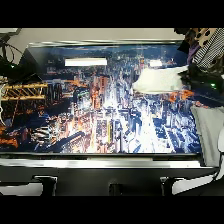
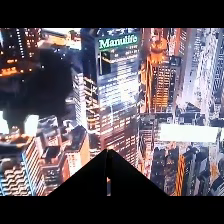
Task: Fold the clothes and pants, and hang the long-sleeved shirts on hangers.
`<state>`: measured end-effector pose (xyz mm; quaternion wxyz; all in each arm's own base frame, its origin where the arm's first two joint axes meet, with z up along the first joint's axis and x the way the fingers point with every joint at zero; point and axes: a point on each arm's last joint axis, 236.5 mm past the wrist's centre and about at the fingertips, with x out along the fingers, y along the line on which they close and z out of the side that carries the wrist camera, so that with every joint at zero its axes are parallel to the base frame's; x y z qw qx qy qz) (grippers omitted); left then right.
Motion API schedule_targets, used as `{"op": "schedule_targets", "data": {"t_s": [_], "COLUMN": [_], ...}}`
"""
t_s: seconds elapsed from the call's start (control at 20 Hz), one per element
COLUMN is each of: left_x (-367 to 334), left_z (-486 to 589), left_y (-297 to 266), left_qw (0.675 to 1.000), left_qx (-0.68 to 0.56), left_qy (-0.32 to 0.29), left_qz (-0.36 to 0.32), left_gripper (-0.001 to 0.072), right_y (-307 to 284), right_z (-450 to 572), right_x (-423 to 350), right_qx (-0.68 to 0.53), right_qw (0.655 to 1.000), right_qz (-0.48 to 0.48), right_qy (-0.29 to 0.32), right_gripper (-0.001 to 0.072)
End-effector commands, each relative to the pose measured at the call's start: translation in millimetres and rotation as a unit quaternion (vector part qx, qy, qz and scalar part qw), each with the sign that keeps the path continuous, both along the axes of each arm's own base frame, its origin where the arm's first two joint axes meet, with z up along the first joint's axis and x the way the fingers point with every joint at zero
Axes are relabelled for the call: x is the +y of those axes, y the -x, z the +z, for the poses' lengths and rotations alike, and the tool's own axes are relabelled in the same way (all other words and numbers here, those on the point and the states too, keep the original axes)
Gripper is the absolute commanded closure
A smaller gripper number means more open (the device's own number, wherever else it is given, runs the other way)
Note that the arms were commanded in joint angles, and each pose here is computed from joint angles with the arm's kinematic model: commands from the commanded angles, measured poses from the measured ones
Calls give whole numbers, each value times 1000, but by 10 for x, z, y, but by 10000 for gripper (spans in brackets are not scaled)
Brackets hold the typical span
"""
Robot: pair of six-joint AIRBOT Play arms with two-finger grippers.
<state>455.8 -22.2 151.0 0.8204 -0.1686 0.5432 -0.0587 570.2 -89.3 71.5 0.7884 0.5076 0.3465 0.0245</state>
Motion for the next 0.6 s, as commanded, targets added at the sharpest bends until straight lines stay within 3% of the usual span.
{"op": "schedule_targets", "data": {"t_s": [0.0, 0.55], "left_x": [1, 0], "left_z": [0, 0], "left_y": [1, 2], "left_qw": [1000, 1000], "left_qx": [0, 0], "left_qy": [-1, 0], "left_qz": [-1, -1], "left_gripper": [691, 691], "right_y": [97, 1209], "right_z": [86, 327], "right_x": [-725, -1855], "right_qx": [4, 149], "right_qw": [996, 936], "right_qz": [-94, -305], "right_qy": [3, 94], "right_gripper": [675, 676]}}
